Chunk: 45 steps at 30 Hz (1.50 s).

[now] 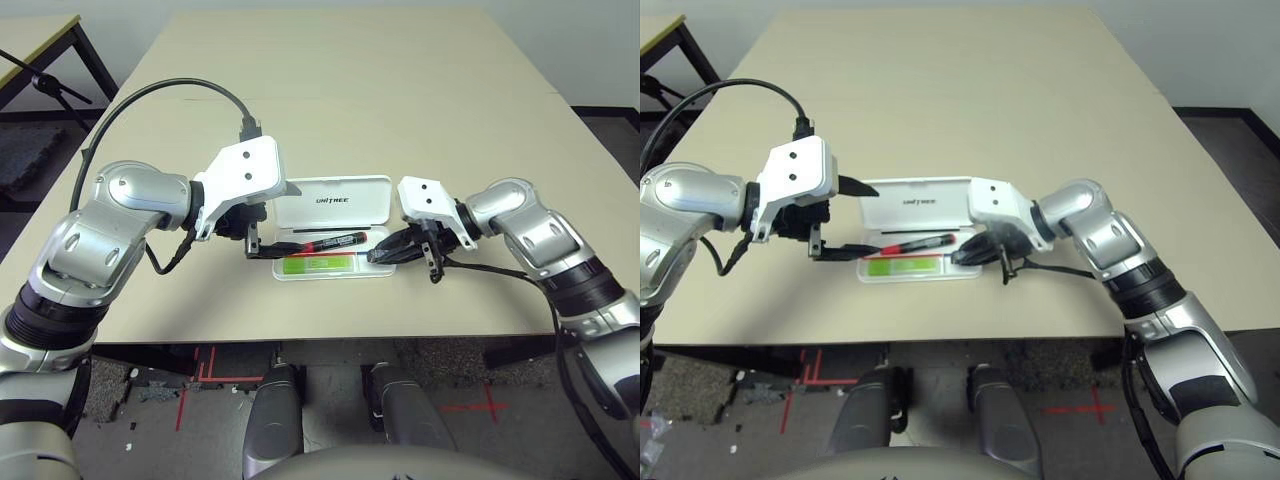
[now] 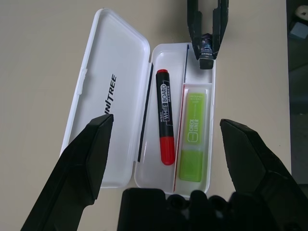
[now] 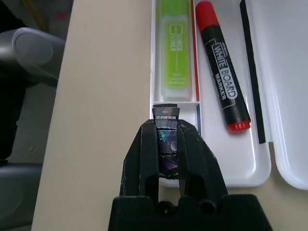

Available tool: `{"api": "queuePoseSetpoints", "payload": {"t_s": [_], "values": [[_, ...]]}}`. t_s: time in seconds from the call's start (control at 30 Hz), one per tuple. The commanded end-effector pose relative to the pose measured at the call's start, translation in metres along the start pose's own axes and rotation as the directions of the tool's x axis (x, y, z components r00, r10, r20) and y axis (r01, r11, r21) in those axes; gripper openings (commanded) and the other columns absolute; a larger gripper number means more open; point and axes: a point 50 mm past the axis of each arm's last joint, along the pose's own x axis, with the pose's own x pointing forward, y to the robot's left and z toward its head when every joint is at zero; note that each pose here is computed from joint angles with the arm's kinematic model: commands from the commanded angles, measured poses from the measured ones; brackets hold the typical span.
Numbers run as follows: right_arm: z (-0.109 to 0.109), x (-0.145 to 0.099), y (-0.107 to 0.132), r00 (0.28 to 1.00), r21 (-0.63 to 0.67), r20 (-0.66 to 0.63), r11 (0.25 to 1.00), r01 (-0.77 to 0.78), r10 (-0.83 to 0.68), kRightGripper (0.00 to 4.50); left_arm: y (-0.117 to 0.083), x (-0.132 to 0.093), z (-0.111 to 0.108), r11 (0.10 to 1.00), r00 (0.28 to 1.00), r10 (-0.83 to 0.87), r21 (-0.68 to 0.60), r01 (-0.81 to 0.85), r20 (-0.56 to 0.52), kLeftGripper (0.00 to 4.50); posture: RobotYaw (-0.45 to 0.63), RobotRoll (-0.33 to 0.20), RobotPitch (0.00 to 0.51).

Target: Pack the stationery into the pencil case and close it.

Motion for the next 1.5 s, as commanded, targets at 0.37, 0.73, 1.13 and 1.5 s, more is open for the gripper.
{"api": "queuePoseSetpoints", "payload": {"t_s": [0.37,0.73,1.13,1.5], "values": [[0.001,-0.007,-0.007,0.997,-0.019,0.023,0.997,0.080,-0.080,2.77,-0.005,0.004,-0.004,1.000,1.000,-0.019,-0.004,0.019,-0.021,4.50,0.05,0.000,0.129],[-0.016,-0.126,-0.004,0.989,0.148,-0.034,0.978,0.148,-0.145,4.46,-0.006,0.001,-0.011,1.000,0.999,-0.016,-0.016,0.016,-0.042,4.50,0.04,0.000,0.124],[-0.024,-0.155,0.005,0.974,0.221,0.001,0.950,0.220,-0.226,4.46,-0.004,0.001,-0.015,1.000,0.998,-0.021,-0.017,0.020,-0.052,4.50,0.03,0.000,0.112],[-0.025,-0.150,0.004,0.973,0.216,0.016,0.951,0.223,-0.231,4.50,-0.002,-0.011,-0.050,0.997,0.974,-0.018,-0.079,0.000,-0.226,2.99,0.03,0.000,0.111]]}}
